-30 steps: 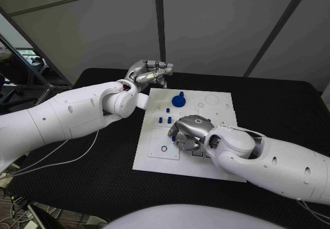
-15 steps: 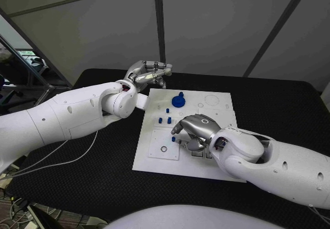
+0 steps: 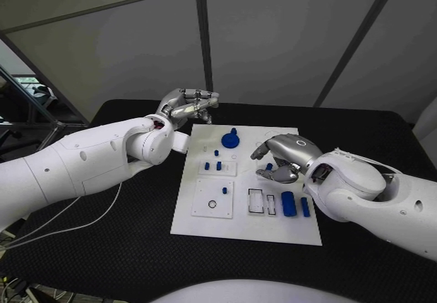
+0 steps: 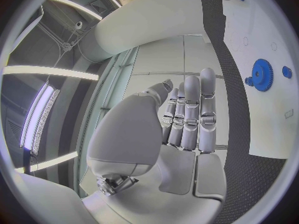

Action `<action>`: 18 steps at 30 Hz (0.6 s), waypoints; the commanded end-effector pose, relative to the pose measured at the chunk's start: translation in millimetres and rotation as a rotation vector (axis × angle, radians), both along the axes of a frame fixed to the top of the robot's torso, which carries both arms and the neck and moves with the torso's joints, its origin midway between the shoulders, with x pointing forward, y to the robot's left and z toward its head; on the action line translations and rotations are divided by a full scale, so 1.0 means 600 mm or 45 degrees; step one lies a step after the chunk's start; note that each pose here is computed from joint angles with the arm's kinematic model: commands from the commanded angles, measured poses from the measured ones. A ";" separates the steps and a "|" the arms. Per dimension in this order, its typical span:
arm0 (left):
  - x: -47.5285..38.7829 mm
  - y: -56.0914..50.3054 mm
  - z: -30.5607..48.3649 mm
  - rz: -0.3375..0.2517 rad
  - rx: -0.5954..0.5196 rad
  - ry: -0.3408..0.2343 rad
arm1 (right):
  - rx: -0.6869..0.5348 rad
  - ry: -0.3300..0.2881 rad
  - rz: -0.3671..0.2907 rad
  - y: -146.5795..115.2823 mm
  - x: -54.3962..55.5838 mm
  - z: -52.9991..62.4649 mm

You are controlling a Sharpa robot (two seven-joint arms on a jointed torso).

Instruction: Assemble the parts on the task board

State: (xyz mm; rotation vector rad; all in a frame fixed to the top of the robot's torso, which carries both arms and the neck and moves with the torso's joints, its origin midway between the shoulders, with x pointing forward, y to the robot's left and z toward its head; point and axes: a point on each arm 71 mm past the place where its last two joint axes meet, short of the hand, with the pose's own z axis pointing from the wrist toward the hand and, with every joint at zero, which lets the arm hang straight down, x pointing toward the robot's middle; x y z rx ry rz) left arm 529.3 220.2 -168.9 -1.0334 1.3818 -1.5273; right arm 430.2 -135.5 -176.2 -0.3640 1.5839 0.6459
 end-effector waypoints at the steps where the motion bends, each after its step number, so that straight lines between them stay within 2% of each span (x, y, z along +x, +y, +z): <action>1: -0.001 0.002 0.004 0.002 -0.001 -0.024 | -0.072 0.057 -0.019 -0.015 0.009 -0.004; 4: -0.001 0.003 0.002 0.004 0.003 -0.021 | -0.126 0.042 -0.028 -0.021 0.015 -0.004; 10: -0.002 0.002 -0.001 -0.001 0.005 -0.016 | -0.229 0.072 -0.045 -0.027 0.021 -0.011; 18: -0.001 0.003 -0.003 -0.003 0.009 -0.006 | -0.263 0.092 -0.047 -0.025 0.024 -0.016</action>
